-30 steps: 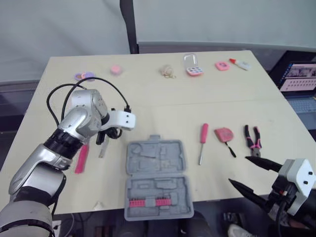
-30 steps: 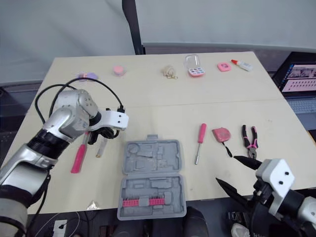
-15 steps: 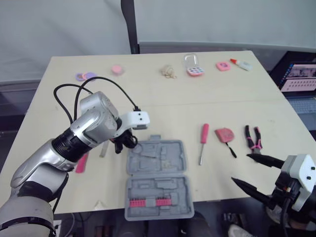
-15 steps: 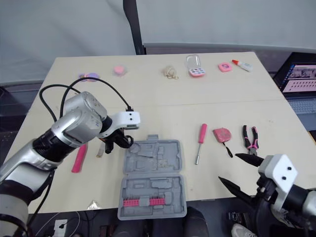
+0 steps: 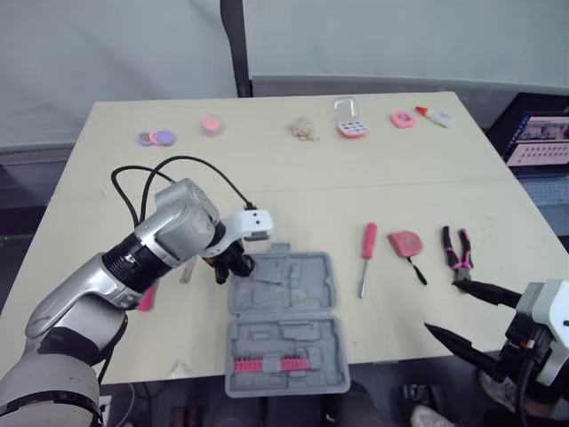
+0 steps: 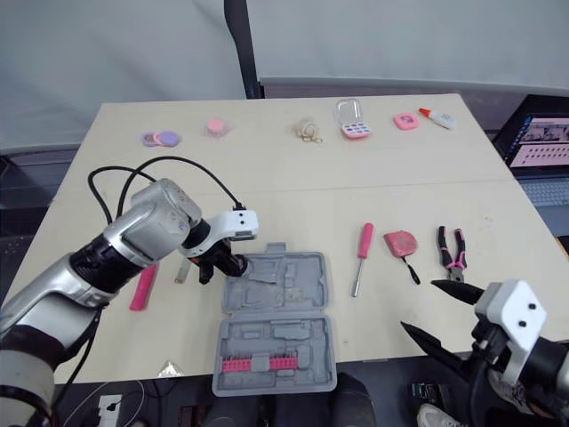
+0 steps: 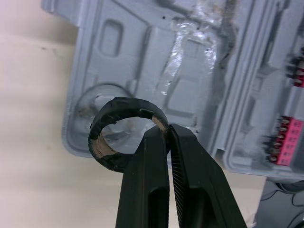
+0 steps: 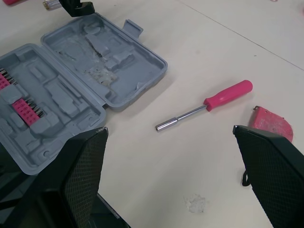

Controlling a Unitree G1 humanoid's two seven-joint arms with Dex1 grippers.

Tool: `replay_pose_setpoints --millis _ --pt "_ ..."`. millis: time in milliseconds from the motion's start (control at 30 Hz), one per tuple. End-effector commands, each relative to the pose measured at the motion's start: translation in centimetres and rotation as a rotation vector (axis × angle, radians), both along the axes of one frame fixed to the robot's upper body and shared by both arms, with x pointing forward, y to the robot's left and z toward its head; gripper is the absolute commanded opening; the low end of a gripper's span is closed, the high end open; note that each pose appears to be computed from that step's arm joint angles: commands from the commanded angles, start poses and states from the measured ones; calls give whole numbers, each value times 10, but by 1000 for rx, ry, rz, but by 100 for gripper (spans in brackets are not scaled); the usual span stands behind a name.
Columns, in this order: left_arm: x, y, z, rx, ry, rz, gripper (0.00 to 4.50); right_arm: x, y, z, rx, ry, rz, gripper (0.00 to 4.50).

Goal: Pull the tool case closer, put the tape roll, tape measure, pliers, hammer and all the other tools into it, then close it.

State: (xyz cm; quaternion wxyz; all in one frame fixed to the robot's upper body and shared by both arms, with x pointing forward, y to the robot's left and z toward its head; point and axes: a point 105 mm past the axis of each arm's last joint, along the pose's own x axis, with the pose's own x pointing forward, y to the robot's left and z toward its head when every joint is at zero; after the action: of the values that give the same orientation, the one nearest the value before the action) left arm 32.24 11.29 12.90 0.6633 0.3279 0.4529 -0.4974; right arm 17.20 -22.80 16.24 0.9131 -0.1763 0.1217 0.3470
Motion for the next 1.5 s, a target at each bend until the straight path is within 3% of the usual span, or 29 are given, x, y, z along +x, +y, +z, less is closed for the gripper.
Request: replay_pose_setpoints --millis 33,1167,1333,1500 --pt "1 -2 1 -14 -11 -17 2 -4 1 8 -7 -22 10 450" --pt "11 -2 -17 -23 -4 -16 2 -6 -1 13 -22 -28 -10 450" --pt "14 1 -12 -9 -24 4 191 -5 -1 13 -22 -28 -8 450" --pt "8 1 2 -15 -18 8 191 -3 1 12 -16 -28 -3 450"
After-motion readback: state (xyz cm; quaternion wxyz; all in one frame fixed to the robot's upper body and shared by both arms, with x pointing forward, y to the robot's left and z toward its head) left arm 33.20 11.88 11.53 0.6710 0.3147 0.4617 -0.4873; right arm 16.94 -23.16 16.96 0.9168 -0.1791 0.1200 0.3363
